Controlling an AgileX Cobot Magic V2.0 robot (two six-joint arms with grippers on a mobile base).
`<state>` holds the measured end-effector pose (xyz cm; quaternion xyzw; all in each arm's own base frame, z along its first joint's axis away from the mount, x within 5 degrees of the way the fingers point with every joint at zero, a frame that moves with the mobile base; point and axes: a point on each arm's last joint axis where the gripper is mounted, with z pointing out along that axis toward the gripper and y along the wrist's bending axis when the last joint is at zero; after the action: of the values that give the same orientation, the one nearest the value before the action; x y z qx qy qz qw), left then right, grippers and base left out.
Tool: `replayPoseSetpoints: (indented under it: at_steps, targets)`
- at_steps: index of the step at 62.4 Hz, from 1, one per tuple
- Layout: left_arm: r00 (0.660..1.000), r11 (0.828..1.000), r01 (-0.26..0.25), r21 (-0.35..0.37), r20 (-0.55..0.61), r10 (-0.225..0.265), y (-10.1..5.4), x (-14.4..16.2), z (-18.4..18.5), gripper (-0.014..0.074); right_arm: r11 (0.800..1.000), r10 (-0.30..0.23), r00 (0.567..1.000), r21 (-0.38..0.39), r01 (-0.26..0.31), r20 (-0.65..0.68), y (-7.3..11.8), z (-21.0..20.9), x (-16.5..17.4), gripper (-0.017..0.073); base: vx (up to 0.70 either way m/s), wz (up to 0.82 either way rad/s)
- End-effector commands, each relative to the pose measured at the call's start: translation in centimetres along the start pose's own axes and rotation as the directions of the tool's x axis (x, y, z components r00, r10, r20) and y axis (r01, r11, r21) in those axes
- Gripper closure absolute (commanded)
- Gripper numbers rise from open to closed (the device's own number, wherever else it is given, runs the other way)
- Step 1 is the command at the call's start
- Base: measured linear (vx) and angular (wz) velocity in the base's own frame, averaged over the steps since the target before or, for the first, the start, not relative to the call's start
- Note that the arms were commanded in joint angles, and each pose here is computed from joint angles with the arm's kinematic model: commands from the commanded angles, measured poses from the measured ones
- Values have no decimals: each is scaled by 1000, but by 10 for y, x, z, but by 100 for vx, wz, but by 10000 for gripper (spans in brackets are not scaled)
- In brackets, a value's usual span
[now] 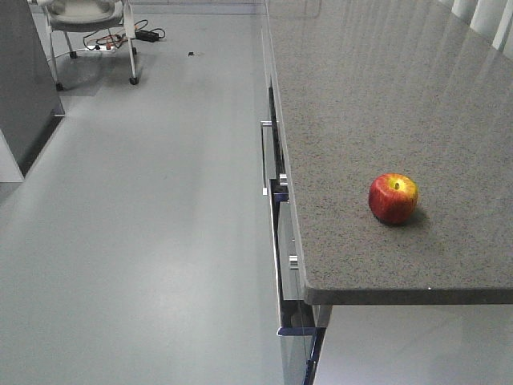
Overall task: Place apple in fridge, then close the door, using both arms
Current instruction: 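Move the right gripper toward the red-yellow apple on the countertop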
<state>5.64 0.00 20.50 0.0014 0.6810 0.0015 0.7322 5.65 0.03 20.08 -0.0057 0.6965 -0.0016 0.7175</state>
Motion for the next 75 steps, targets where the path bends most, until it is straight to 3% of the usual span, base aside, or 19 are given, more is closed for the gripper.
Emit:
replayPoseSetpoints:
  at_steps: [1, 30, 37, 48, 55, 75]
  targets:
    - [997, 1000, 13, -4, 70, -13, 0, -1, -1, 600, 1000, -1, 998, 6, 1, 64, 0, 0, -2, 563, 0, 0]
    - [997, 1000, 13, -4, 70, -13, 0, -1, -1, 600, 1000, -4, 994, 6, 4, 110, 0, -1, -7, 563, 0, 0]
    - [997, 1000, 13, -4, 70, -13, 0, -1, -1, 600, 1000, -7, 980, 6, 6, 199, 0, -3, -24, 563, 0, 0]
    - [997, 1000, 13, -4, 70, -13, 0, -1, -1, 600, 998, -67, 969, 23, 64, 239, -1, -14, -72, 563, 0, 0]
    - [997, 1000, 13, -4, 70, -13, 0, -1, -1, 600, 995, -96, 979, 38, 91, 181, -3, -16, -104, 563, 0, 0]
    - [997, 1000, 13, -4, 70, -13, 0, -1, -1, 600, 996, -76, 992, 34, 79, -104, -5, 16, -162, 563, 0, 0]
